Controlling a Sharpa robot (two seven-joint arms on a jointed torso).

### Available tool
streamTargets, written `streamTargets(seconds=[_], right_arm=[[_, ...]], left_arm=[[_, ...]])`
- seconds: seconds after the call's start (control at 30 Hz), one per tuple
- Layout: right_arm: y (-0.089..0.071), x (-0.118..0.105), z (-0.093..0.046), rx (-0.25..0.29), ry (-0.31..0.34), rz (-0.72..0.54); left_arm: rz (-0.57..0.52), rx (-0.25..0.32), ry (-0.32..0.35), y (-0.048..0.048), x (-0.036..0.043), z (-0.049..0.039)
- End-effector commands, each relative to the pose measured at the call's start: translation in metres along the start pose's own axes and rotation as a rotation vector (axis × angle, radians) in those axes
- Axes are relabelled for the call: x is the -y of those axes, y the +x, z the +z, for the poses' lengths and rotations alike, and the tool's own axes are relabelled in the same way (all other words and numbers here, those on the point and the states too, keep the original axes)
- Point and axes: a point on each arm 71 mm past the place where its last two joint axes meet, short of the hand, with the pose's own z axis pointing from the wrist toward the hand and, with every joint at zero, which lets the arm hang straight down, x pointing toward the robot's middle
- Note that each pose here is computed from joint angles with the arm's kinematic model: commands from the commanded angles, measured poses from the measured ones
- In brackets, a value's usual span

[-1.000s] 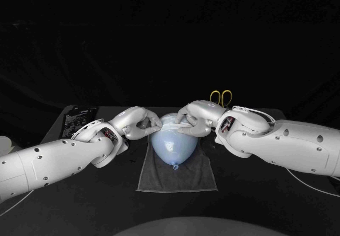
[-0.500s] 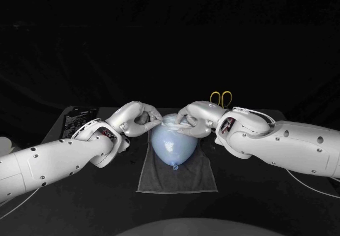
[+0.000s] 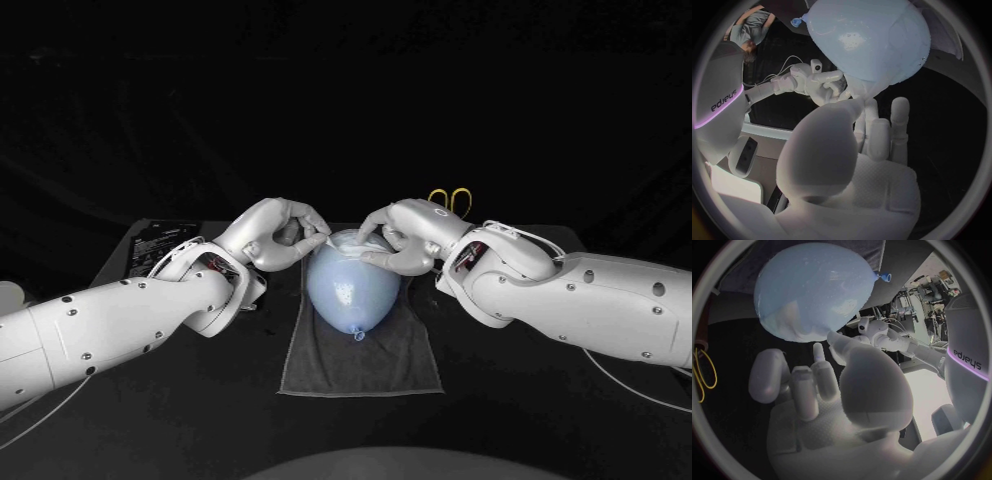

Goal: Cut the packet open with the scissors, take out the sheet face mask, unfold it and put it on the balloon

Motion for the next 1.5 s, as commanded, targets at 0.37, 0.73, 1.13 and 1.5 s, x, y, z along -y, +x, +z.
streamTargets(seconds=[0.37,0.73,1.13,1.5], right_arm=[[-0.007,-0.007,-0.002,0.099,-0.024,0.025],[-0.001,-0.008,0.010,0.091,0.051,0.023],[0.007,-0.008,0.027,0.083,0.141,0.068],[0.011,-0.013,0.035,0.069,0.121,0.116]], left_arm=[[-0.094,-0.049,-0.129,-0.0065,0.0015,0.0204],[-0.134,-0.090,-0.192,-0.0161,0.0002,0.0287],[-0.149,-0.134,-0.207,-0.0140,0.0019,0.0313],[-0.191,-0.147,-0.225,-0.0134,0.0027,0.0303]])
